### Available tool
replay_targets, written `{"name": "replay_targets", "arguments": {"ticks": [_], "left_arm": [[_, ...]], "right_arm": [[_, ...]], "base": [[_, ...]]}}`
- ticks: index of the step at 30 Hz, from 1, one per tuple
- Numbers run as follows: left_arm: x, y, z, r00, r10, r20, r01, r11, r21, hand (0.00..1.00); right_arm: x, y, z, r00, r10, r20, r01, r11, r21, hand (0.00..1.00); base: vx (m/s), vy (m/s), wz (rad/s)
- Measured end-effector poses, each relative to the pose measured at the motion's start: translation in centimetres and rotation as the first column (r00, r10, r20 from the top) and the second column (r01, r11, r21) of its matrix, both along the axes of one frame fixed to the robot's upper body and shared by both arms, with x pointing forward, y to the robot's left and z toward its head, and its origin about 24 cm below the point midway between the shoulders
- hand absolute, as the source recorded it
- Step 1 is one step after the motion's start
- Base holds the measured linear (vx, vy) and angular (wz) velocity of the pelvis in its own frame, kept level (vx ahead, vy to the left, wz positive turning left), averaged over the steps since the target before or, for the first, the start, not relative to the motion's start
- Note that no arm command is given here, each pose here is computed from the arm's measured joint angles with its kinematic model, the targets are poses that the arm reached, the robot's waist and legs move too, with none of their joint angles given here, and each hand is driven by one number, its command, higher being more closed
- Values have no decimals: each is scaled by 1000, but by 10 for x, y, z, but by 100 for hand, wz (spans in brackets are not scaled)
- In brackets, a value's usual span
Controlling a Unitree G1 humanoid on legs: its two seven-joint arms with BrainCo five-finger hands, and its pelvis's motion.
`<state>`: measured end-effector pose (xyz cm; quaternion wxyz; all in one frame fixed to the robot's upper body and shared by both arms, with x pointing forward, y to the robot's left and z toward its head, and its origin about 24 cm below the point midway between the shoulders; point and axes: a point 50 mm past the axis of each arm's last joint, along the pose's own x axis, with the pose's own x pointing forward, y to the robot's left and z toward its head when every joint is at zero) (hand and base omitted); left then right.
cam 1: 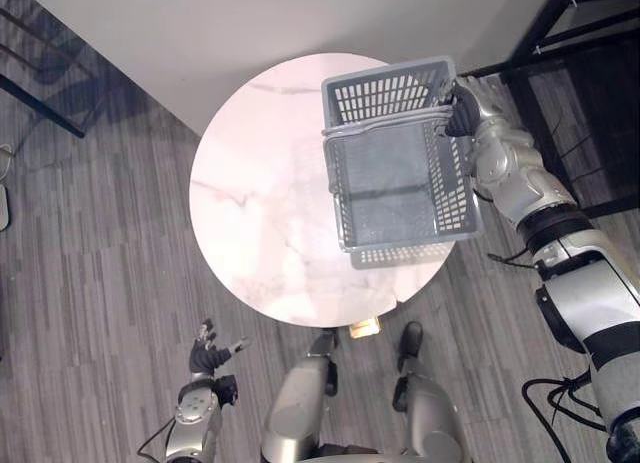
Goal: Pick vegetable in the basket
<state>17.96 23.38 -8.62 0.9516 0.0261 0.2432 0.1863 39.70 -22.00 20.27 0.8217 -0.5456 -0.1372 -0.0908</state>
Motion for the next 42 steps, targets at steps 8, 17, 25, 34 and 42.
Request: {"name": "replay_targets", "arguments": {"ticks": [8, 17, 25, 34, 42], "left_arm": [[-6, -12, -1, 1000, -22, -19, 22, 1000, -12, 0], [-16, -12, 4, 1000, -13, -6, 13, 999, -45, 0], [-43, -13, 7, 1000, 28, -12, -28, 997, -78, 0], [-44, -5, 13, 999, 50, 10, -50, 997, -57, 0], [-22, 7, 30, 987, 123, 105, -120, 992, -30, 0]], "right_arm": [[-53, -15, -74, 998, -5, -56, 26, 923, 384, 100], [-155, -16, -169, 977, -10, -214, 184, 556, 811, 100], [-213, -19, -190, 955, 3, -298, 263, 460, 848, 100], [-224, -16, -191, 953, -12, -302, 277, 434, 857, 100], [-220, -24, -189, 951, -146, -274, 310, 431, 847, 100]], "base": [[8, 11, -10], [16, -15, -15], [9, 3, -31], [-21, 10, -37], [-146, -93, -5]]}}
